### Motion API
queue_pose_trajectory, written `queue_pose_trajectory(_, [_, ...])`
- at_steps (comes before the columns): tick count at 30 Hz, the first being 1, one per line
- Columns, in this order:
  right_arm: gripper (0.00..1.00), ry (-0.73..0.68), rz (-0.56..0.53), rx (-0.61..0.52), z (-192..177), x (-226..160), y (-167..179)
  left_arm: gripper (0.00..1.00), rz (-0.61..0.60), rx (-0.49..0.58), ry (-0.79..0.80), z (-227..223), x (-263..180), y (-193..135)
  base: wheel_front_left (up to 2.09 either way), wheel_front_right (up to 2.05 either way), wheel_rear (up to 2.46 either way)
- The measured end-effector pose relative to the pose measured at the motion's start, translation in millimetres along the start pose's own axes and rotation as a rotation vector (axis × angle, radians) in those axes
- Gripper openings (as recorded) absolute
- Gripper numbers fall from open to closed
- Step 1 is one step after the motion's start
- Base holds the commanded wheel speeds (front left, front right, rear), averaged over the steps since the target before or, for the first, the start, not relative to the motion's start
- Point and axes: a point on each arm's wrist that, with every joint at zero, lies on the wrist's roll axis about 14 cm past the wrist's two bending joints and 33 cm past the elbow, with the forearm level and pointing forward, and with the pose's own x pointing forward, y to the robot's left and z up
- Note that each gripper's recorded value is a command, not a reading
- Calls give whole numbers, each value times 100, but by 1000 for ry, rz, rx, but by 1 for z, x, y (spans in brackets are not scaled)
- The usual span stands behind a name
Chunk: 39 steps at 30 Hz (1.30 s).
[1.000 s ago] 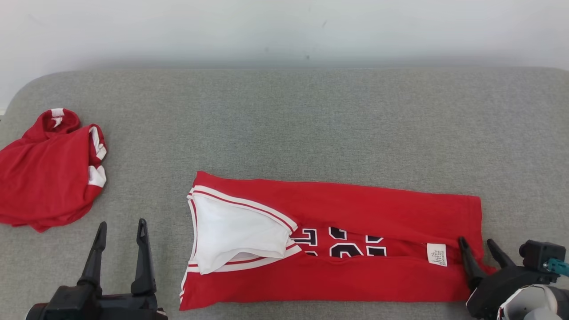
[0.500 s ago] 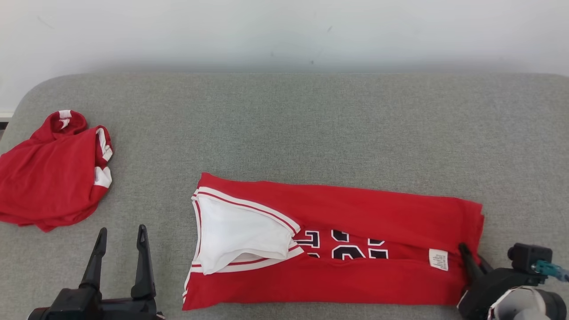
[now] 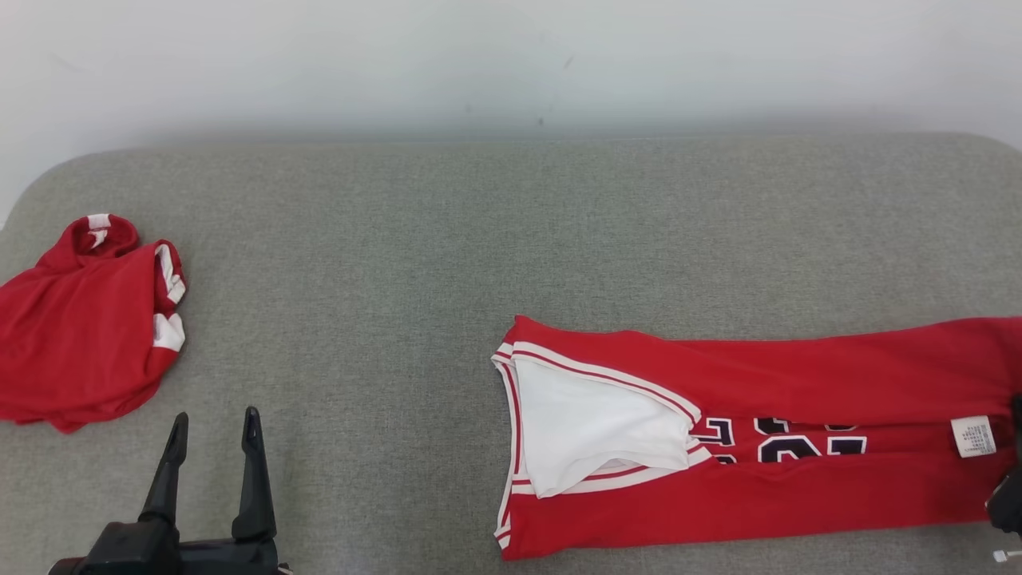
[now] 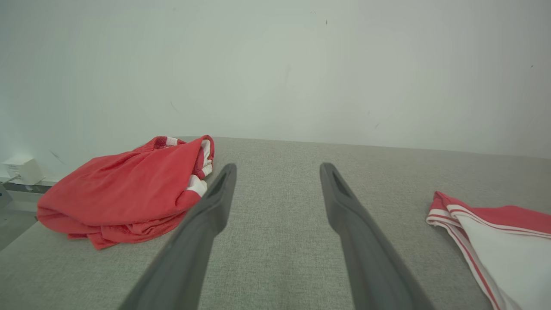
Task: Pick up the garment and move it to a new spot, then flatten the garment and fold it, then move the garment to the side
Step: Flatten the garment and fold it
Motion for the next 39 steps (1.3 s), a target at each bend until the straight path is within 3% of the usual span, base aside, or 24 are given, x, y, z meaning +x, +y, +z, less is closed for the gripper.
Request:
queue_pose_trajectory(4, [0,-35,46,-8,12,0,16,100,-9,3,2,-1,1,-4,0,0,0])
queue_pose_trajectory(12, [0,-117,251,-1,33,-10,95,100,-27,-3,0,-1,3,-9,0,0,0])
queue_pose_trajectory(25, [0,-165,636,90,49,-54,255,100,-20,-5,-5,2,1,-8,0,0,0])
queue_pose_trajectory(39, [0,-68,777,75,19,-53,336,100,27,-28,8,0,-3,5,0,0,0])
